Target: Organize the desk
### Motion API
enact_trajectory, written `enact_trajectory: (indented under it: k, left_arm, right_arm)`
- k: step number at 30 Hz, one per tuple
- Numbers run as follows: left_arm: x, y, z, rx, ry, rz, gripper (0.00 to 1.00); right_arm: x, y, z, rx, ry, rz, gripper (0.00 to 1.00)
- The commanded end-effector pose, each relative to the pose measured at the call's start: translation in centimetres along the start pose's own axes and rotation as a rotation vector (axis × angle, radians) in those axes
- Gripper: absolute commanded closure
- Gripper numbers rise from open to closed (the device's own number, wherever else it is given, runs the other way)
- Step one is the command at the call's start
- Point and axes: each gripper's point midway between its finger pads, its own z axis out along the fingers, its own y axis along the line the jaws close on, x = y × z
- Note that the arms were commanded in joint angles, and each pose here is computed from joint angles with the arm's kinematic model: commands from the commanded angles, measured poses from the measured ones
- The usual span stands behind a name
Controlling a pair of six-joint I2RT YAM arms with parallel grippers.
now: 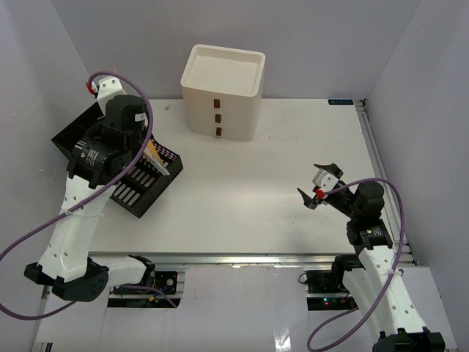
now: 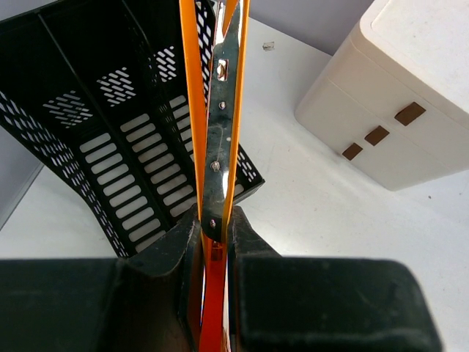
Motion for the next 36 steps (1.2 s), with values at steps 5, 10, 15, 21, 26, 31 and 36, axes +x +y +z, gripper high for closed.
enact_trajectory:
  k: [5, 10, 15, 21, 26, 31, 36]
  left_arm:
    - [-3.2, 1.2, 0.8, -0.003, -0.049, -0.067, 1.0]
    - [-2.9, 1.8, 2.5, -0.017, -0.018, -0.08, 1.0]
    - [-2.7, 1.7, 4.6, -0.032, 0.018, -0.097, 1.0]
    - [-3.4, 1.8, 6.7, -0.051, 0.041, -0.132, 1.0]
    - [-3.3, 1.8, 8.3, -0.065, 0.072, -0.145, 1.0]
    - [-2.8, 2.0, 9.5, -0.076, 0.099, -0.159, 1.0]
    - [-4.3, 1.5, 9.4, -0.051, 0.091, -0.193, 1.0]
  right_arm:
    - [-0.9, -0.6, -0.2, 0.024, -0.033, -0.037, 0.08]
    - [-1.0, -0.6, -0.2, 0.024, -0.036, -0.041, 0.08]
    - [-1.1, -0.6, -0.3, 0.027, -0.039, -0.044, 0.08]
    - [-1.2, -0.7, -0.4, 0.032, -0.04, -0.052, 0.08]
    - [-1.4, -0.7, -0.5, 0.034, -0.047, -0.059, 0.08]
    - [-1.5, -0.7, -0.5, 0.036, -0.049, -0.063, 0.08]
    - [-1.6, -0.6, -0.6, 0.034, -0.054, -0.066, 0.08]
